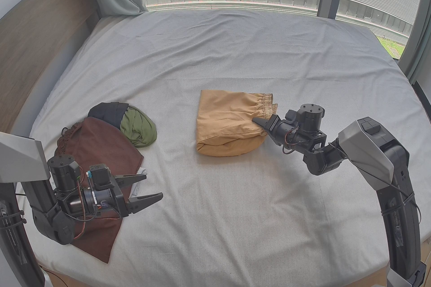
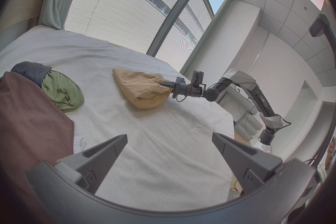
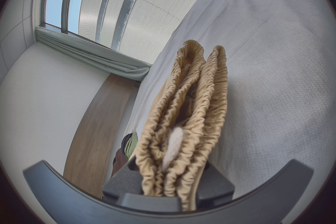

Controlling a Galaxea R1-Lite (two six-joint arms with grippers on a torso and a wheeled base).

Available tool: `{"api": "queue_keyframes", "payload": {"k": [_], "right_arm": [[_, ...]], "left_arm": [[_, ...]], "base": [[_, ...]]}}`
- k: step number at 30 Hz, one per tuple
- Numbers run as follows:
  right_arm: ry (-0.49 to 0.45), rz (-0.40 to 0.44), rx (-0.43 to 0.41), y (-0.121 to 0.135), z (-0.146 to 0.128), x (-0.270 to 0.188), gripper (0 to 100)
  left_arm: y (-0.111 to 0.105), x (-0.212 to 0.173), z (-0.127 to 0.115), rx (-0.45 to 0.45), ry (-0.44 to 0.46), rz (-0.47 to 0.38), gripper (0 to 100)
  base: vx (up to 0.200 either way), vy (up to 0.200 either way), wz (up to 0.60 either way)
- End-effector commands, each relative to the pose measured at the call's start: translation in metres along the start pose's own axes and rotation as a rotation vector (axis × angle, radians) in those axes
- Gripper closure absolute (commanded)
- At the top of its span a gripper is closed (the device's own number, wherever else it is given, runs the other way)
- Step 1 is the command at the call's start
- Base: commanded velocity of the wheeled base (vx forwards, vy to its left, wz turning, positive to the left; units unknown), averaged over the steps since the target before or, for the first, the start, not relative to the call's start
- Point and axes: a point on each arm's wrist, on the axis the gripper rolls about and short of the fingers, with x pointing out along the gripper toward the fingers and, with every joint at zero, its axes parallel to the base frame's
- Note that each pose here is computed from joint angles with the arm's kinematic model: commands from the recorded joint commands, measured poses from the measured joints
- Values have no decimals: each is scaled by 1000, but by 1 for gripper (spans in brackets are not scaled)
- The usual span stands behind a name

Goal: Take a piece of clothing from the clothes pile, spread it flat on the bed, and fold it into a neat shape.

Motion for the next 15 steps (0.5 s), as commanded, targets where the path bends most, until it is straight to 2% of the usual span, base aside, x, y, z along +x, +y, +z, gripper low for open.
{"api": "queue_keyframes", "payload": {"k": [1,2,9,15], "right_arm": [[3,-6,2,-2,-4,1,100],[5,-7,3,-1,-5,1,0],[22,-26,1,2,-7,-7,0],[75,-81,-9,6,-16,-29,0]], "left_arm": [[0,0,0,2,-1,-1,0],[0,0,0,2,-1,-1,0],[0,0,0,2,-1,1,0],[1,-1,2,6,-7,6,0]], "base": [[0,0,0],[0,0,0],[0,0,0],[0,0,0]]}}
